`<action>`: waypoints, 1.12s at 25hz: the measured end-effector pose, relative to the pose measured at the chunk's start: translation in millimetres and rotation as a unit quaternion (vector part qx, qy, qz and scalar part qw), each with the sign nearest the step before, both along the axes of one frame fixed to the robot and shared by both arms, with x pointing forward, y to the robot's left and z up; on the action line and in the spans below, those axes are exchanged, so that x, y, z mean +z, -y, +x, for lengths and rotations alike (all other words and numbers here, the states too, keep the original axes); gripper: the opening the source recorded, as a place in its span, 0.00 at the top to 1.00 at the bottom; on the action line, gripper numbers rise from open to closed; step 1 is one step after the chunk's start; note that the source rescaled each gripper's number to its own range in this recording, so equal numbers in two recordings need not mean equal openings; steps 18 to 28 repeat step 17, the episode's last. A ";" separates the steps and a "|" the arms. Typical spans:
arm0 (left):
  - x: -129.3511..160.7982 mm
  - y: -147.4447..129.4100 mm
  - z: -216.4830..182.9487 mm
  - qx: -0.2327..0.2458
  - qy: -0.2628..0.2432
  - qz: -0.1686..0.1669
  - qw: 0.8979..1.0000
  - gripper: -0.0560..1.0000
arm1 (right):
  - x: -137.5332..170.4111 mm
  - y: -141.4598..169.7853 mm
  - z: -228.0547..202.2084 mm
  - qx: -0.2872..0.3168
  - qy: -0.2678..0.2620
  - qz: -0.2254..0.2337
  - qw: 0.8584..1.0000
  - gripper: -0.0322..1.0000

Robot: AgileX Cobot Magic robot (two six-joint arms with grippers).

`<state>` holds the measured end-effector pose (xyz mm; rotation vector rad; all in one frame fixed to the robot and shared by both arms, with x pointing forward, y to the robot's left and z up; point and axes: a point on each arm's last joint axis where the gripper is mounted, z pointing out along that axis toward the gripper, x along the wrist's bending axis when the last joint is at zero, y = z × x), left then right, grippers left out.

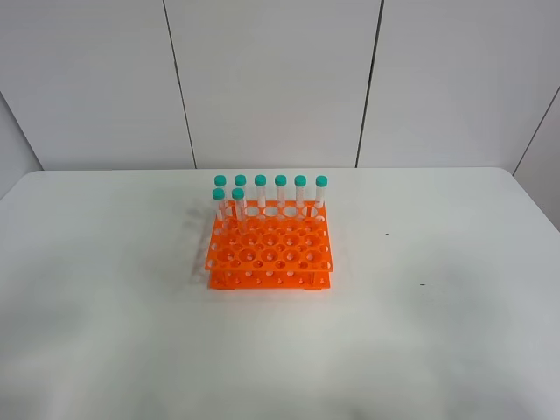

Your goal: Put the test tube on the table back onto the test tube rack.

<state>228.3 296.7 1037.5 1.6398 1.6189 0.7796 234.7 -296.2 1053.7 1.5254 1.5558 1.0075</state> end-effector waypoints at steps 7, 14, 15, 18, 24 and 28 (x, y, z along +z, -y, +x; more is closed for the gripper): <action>0.0 -0.1 0.0 0.000 0.000 0.000 1.000 0.00 | 0.0 0.0 0.0 0.000 0.000 0.000 1.000 0.00; 0.0 -0.1 0.0 0.000 0.000 0.000 1.000 0.00 | 0.0 0.0 0.0 0.000 0.000 0.000 1.000 0.00; 0.0 -0.1 0.0 0.000 0.000 0.000 1.000 0.00 | 0.0 0.0 0.0 0.000 0.000 0.000 1.000 0.00; 0.0 -0.1 0.0 0.000 0.000 0.000 1.000 0.00 | 0.0 0.0 0.0 0.000 0.000 0.000 1.000 0.00; 0.0 -0.1 0.0 0.000 0.000 0.000 1.000 0.00 | 0.0 0.0 0.0 0.000 0.000 0.000 1.000 0.00; 0.0 -0.1 0.0 0.000 0.000 0.000 1.000 0.00 | 0.0 0.0 0.0 0.000 0.000 0.000 1.000 0.00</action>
